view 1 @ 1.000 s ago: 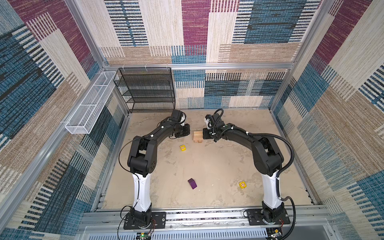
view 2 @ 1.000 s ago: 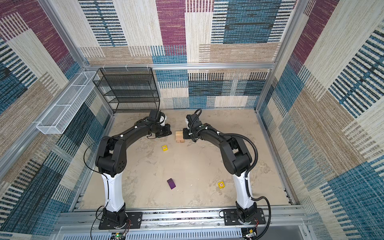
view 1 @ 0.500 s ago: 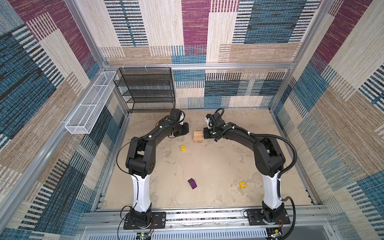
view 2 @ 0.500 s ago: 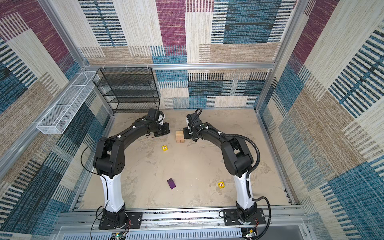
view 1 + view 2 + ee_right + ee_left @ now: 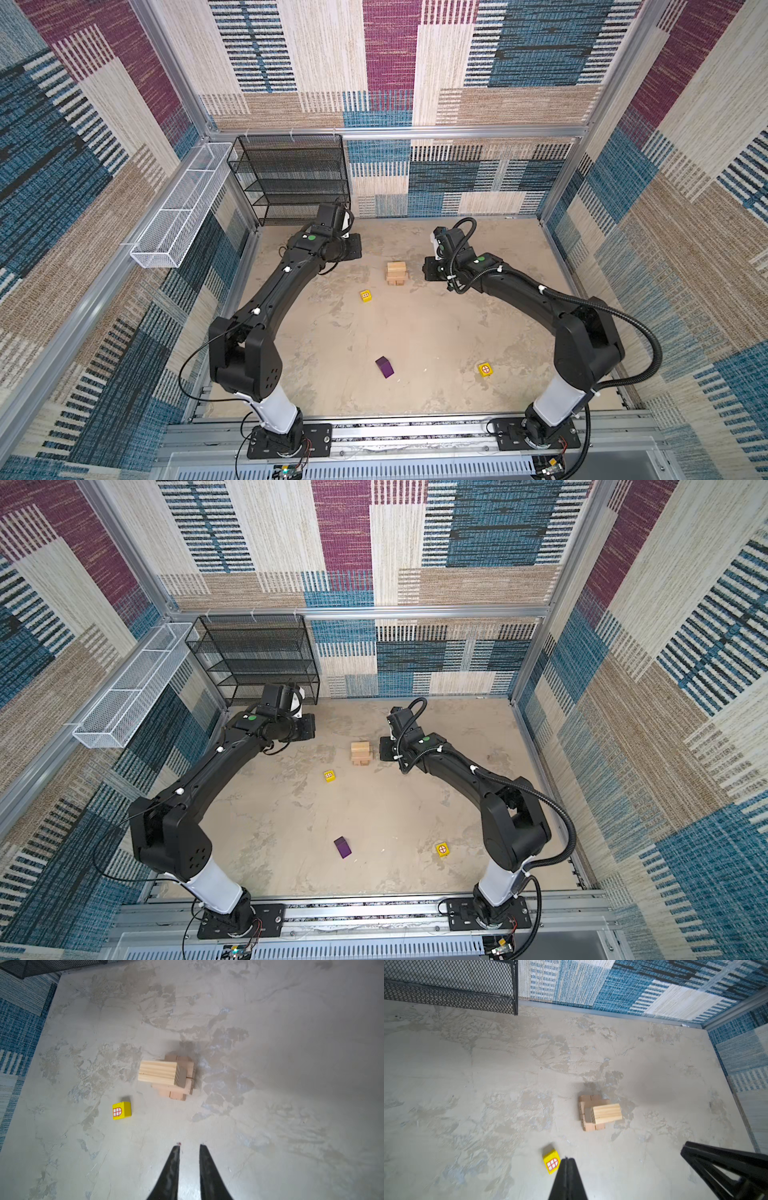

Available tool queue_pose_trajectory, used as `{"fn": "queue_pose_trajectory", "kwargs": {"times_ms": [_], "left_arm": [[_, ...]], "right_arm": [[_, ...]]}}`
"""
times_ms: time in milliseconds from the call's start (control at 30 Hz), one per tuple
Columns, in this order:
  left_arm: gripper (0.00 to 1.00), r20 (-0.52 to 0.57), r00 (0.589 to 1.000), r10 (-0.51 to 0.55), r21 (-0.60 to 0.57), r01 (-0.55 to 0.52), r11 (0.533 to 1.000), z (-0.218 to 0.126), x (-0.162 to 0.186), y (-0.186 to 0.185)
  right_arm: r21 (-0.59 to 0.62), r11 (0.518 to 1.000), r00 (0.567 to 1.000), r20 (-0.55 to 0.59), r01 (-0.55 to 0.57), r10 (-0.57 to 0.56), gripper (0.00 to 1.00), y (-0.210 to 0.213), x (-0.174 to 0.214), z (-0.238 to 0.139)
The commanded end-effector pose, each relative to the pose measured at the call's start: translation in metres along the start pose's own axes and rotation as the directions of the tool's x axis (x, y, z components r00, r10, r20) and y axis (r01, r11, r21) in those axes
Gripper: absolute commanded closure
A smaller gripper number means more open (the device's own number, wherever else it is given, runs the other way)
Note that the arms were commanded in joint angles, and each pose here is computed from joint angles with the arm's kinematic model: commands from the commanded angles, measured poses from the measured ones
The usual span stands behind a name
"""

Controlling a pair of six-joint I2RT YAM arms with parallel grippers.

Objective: Build the wood block tower
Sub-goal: 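Withdraw both grippers from the stack toward the robot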

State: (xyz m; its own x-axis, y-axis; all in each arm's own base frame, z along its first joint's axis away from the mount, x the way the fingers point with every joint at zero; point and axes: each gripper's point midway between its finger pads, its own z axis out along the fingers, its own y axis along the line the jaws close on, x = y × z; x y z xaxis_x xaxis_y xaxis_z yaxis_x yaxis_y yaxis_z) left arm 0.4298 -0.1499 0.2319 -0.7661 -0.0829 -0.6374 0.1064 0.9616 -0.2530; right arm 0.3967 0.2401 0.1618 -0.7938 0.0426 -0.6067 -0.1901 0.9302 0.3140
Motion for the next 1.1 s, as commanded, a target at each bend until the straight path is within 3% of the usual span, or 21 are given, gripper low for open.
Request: {"fn": "queue_pose_trajectory", "kwargs": {"times_ms": [0, 133, 300, 400, 500, 700, 800, 933, 1067], "left_arm": [[0.9, -0.024, 0.999, 0.04, -0.086, -0.042, 0.995, -0.021, 0.017, 0.019], [0.87, 0.012, 0.998, 0.058, -0.104, -0.056, 0.993, -0.047, 0.024, 0.027], [0.84, 0.068, 0.993, 0.096, -0.099, -0.089, 0.991, -0.079, 0.033, 0.03], [0.83, 0.087, 0.984, 0.154, -0.064, -0.149, 0.987, -0.094, 0.042, 0.026], [0.63, 0.108, 0.977, 0.186, 0.002, -0.187, 0.982, -0.103, 0.056, 0.018], [0.57, 0.115, 0.97, 0.215, 0.21, -0.235, 0.949, -0.109, 0.083, -0.013], [0.53, 0.077, 0.96, 0.27, 0.269, -0.281, 0.921, -0.109, 0.091, -0.032], [0.54, 0.1, 0.892, 0.442, 0.255, -0.452, 0.855, -0.113, 0.105, -0.067], [0.58, 0.145, 0.803, 0.578, 0.3, -0.593, 0.747, -0.124, 0.126, -0.109]], "right_arm": [[0.047, 0.998, 0.999, 0.007, -0.044, 0.044, 0.7, -0.007, 0.011, -0.016], [0.067, 0.996, 0.998, -0.012, -0.061, 0.062, 0.36, -0.012, 0.034, -0.031], [0.068, 0.997, 0.998, -0.052, -0.038, 0.042, 0.12, -0.007, 0.065, -0.044], [0.102, 0.994, 0.996, -0.071, -0.046, 0.053, 0.08, -0.012, 0.082, -0.053], [0.182, 0.98, 0.989, -0.107, -0.082, 0.103, 0.04, -0.033, 0.105, -0.065], [0.32, 0.934, 0.955, -0.188, -0.161, 0.229, 0.0, -0.072, 0.161, -0.093], [0.324, 0.913, 0.93, -0.182, -0.249, 0.318, 0.0, -0.08, 0.182, -0.102], [0.287, 0.873, 0.879, -0.158, -0.395, 0.45, 0.05, -0.084, 0.204, -0.106], [0.282, 0.835, 0.84, -0.145, -0.472, 0.524, 0.15, -0.089, 0.218, -0.11]]}}
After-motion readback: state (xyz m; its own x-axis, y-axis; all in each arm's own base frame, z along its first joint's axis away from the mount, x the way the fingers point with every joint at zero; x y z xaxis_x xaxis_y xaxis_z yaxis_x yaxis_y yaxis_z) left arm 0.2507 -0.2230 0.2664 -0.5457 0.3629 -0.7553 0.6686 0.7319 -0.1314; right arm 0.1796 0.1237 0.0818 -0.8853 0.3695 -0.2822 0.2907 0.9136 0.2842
